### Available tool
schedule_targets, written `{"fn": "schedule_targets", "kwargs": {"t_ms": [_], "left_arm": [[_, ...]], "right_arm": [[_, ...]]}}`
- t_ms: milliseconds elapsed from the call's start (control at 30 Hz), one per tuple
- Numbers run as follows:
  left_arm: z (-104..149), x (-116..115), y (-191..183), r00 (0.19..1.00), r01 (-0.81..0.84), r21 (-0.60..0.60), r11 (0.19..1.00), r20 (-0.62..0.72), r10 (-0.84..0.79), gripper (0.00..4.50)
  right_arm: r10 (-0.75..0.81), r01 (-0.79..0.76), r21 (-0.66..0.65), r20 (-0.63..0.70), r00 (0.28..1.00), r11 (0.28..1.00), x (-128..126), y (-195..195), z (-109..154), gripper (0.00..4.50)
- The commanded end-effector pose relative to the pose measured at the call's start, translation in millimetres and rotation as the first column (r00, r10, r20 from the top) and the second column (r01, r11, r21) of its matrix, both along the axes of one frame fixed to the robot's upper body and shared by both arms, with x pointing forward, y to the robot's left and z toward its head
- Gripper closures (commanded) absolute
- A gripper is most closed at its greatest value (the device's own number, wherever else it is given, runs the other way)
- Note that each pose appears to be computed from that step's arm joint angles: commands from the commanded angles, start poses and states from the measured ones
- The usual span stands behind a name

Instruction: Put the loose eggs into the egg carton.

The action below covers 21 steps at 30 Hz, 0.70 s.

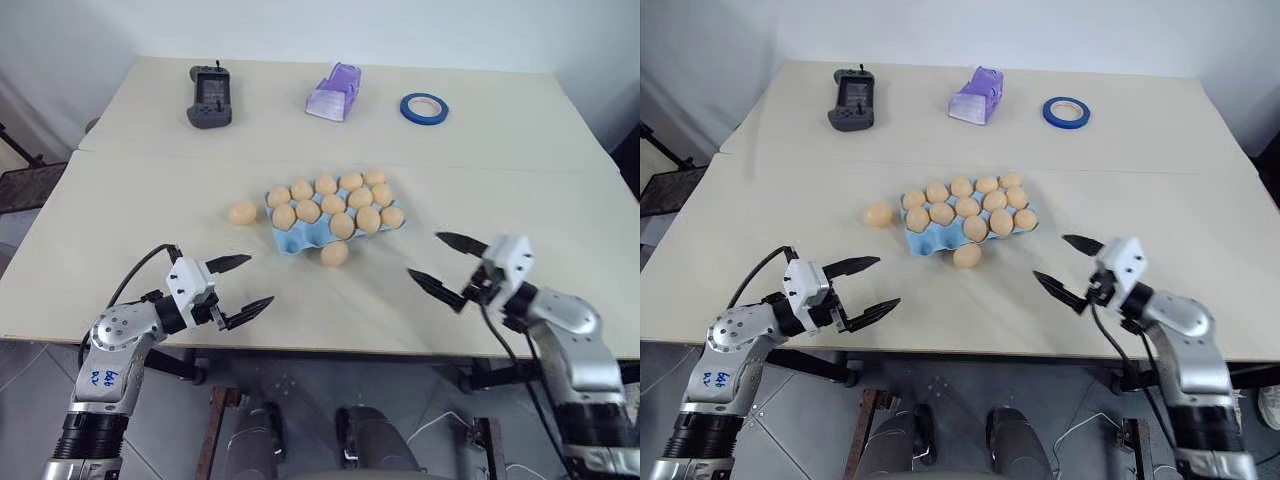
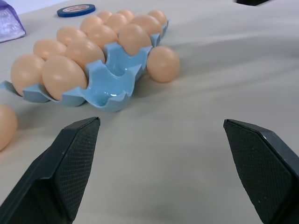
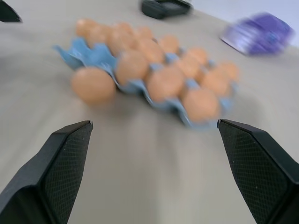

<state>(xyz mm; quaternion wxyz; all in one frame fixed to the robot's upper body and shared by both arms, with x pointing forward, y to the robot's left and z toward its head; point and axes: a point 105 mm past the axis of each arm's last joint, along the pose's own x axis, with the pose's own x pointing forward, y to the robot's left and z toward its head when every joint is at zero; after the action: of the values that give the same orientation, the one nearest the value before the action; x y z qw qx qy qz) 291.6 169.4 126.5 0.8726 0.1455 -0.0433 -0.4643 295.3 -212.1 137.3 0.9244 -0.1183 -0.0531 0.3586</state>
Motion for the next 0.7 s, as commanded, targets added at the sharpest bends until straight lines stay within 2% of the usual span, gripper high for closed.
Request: {"fn": "schedule_targets", "kwargs": {"t_ms": [33,133,267,400,533,700], "left_arm": [[5.4,4.7,4.3,1.0,0.002,-0.007,1.0,0.013,-0.002,0.0],[7.6,9.7,4.2,1.0,0.006,-0.013,1.0,0.018,-0.006,0.0],[10.7,13.4,2.9,1.0,0.011,-0.019,1.0,0.028,-0.011,0.0],[10.6,12.9,2.9,1.0,0.022,-0.021,1.0,0.019,-0.022,0.0],[12.5,11.1,3.8,1.0,0.022,-0.027,0.999,0.018,-0.021,0.0],[11.5,8.0,4.9,1.0,0.016,-0.018,1.0,0.025,-0.015,0.0]], "right_arm": [[-0.062,0.063,-0.022,0.057,0.996,0.998,-12.3,-24.2,3.5,0.03],[-0.081,0.083,-0.033,0.036,0.996,0.996,-17.3,-28.1,-7.0,0.03],[-0.046,0.047,-0.009,0.055,0.997,0.999,-15.3,-10.5,-6.7,0.03],[0.057,-0.057,0.0,0.026,0.998,0.998,-10.0,21.1,-4.8,0.03],[0.153,-0.152,0.012,-0.066,0.986,0.988,0.5,55.2,-0.1,0.03],[0.169,-0.172,-0.014,-0.124,0.978,0.985,18.0,86.5,-1.9,0.03]]}}
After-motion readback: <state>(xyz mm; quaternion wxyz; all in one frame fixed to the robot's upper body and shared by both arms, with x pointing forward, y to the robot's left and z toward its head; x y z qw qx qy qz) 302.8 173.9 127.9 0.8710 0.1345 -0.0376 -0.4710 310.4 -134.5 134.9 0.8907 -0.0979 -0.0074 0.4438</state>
